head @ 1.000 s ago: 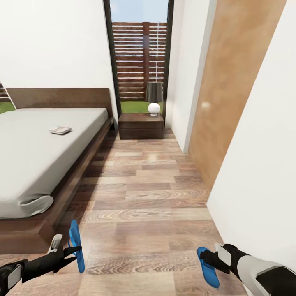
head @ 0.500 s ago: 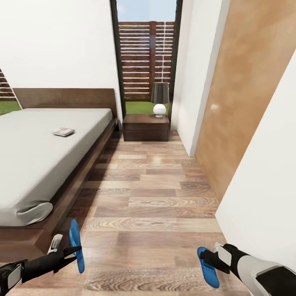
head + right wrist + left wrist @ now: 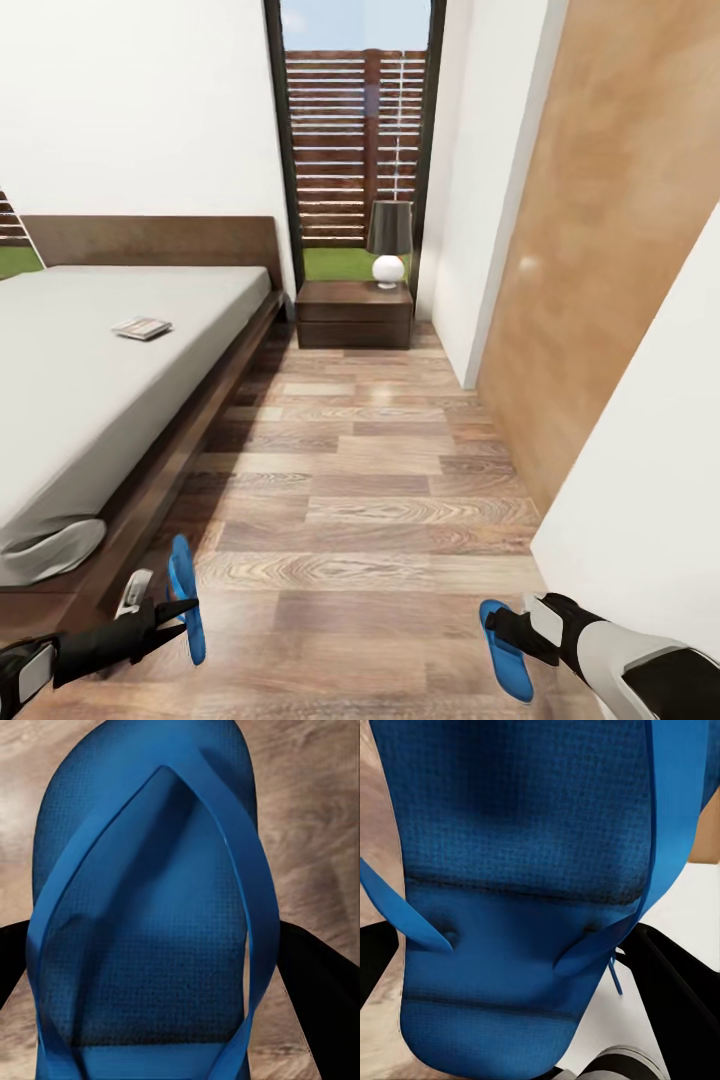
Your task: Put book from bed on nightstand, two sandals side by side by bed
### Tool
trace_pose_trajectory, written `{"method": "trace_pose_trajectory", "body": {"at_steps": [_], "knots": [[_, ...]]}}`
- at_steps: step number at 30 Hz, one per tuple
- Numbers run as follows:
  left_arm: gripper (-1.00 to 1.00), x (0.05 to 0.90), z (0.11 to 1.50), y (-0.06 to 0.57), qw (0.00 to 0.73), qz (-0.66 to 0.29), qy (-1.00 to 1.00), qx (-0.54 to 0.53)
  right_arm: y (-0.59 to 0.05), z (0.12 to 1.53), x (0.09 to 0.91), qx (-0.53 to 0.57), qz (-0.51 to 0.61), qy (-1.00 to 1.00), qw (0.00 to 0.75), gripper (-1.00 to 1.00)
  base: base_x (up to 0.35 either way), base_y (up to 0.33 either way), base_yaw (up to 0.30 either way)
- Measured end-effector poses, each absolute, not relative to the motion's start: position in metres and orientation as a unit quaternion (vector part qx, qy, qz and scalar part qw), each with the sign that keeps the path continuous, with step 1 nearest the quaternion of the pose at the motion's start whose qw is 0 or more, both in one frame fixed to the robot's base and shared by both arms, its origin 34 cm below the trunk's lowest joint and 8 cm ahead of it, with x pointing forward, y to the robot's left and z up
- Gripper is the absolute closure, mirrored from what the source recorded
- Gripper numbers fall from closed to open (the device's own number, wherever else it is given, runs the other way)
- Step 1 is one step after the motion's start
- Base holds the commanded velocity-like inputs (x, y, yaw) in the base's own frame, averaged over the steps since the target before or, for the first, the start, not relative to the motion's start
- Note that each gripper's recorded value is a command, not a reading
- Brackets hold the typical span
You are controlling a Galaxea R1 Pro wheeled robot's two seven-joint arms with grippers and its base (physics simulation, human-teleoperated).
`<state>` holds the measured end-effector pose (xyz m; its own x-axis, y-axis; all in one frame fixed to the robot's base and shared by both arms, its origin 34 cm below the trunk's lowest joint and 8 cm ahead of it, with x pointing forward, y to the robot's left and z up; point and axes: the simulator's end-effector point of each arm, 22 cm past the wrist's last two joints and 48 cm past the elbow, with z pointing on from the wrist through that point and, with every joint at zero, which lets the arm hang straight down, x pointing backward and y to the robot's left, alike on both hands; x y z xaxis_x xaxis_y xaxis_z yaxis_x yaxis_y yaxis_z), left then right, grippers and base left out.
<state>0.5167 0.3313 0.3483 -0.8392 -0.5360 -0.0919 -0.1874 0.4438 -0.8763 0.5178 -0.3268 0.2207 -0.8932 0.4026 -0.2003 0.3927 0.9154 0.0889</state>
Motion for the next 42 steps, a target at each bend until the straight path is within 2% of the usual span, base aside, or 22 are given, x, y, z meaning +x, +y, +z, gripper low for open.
{"method": "trace_pose_trajectory", "body": {"at_steps": [16,42], "knots": [[1.0,0.5164,0.3481,0.3313,0.181,-0.48,0.83,-0.217,-0.3265,0.2207,0.5178,0.204,0.023,0.973,0.108,1.0,0.217,-0.098,0.0],[1.0,0.5164,0.3481,0.3313,0.181,-0.48,0.83,-0.217,-0.3257,0.2206,0.5178,0.204,0.024,0.973,0.108,1.0,0.217,-0.005,0.004]]}}
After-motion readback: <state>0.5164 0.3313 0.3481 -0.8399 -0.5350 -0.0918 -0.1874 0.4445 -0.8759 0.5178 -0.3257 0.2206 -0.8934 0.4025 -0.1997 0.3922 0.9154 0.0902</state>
